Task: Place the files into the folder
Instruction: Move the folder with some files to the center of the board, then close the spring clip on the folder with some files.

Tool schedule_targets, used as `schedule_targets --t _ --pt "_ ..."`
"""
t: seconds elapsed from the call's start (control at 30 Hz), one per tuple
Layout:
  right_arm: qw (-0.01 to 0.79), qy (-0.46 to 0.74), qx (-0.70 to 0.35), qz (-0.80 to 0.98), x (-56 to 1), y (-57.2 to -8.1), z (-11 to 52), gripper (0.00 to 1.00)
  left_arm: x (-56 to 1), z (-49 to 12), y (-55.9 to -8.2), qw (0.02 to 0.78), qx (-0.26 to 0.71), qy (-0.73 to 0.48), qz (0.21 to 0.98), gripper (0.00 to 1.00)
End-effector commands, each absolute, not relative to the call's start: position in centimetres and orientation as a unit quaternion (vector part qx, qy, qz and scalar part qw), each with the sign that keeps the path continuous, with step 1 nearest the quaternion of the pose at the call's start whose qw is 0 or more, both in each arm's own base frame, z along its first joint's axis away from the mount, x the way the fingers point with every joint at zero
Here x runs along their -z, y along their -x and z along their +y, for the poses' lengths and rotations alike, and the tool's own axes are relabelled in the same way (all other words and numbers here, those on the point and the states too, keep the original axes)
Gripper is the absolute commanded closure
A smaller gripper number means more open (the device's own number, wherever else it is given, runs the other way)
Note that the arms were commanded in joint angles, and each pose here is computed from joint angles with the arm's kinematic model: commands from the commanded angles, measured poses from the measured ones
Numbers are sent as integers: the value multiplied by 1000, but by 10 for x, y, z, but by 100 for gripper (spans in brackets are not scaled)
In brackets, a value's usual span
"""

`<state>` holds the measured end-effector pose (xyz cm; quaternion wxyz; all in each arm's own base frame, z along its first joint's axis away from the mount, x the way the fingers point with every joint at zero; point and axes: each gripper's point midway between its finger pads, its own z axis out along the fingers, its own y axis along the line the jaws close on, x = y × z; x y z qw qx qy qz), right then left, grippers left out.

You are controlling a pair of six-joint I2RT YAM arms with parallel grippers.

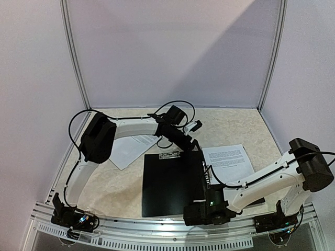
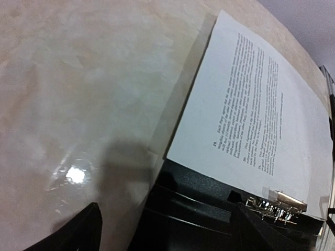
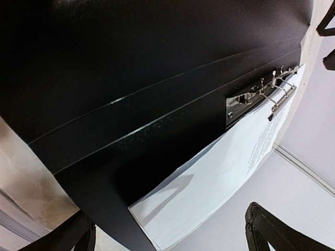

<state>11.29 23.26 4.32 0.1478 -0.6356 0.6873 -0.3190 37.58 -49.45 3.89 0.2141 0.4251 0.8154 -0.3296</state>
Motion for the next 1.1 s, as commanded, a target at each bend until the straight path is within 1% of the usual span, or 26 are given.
schedule_targets --t 0.0,0.13,0.23,0.37,0.47,0.5,0.57,0.6,0.67,0.7,0.73,0.77,0.83,0.93,1.03,1.07 --pt "189 614 304 704 -59 -121 238 1 -110 -483 -412 298 306 -384 819 14" --pt "186 595 241 744 -70 -107 238 1 -148 -463 -430 342 239 -309 855 15" --pt "202 577 189 769 -80 -101 248 1 -163 -445 -426 348 205 -238 883 18" --pt "247 555 94 789 -106 -96 270 1 -161 -442 -405 335 212 -194 897 22" --pt "268 532 67 800 -121 -102 274 1 -156 -450 -391 328 213 -190 901 25" --pt "281 509 52 812 -129 -108 274 1 -153 -456 -385 322 217 -194 901 26" --pt "335 446 36 829 -151 -128 274 1 -148 -466 -373 313 215 -201 903 28" --pt "367 399 18 840 -167 -139 270 1 -144 -469 -368 310 211 -202 905 29" --pt "391 294 -49 871 -179 -157 264 1 -137 -472 -360 307 208 -200 907 30" --pt "399 232 -81 883 -186 -173 253 3 -133 -471 -359 305 207 -194 909 31" --pt "388 177 -116 897 -181 -180 246 8 -128 -470 -357 301 211 -189 910 32" --pt "374 144 -150 904 -179 -184 241 13 -124 -471 -356 296 217 -186 911 33" --pt "361 87 -180 911 -175 -197 228 23 -119 -472 -356 290 217 -182 914 35" --pt "351 55 -188 916 -181 -216 220 33 -117 -474 -352 280 233 -185 913 35" --pt "334 58 -167 926 -169 -228 222 47 -120 -494 -339 247 337 -199 886 32" --pt "326 52 -158 931 -160 -231 219 55 -118 -498 -335 229 370 -201 877 31"
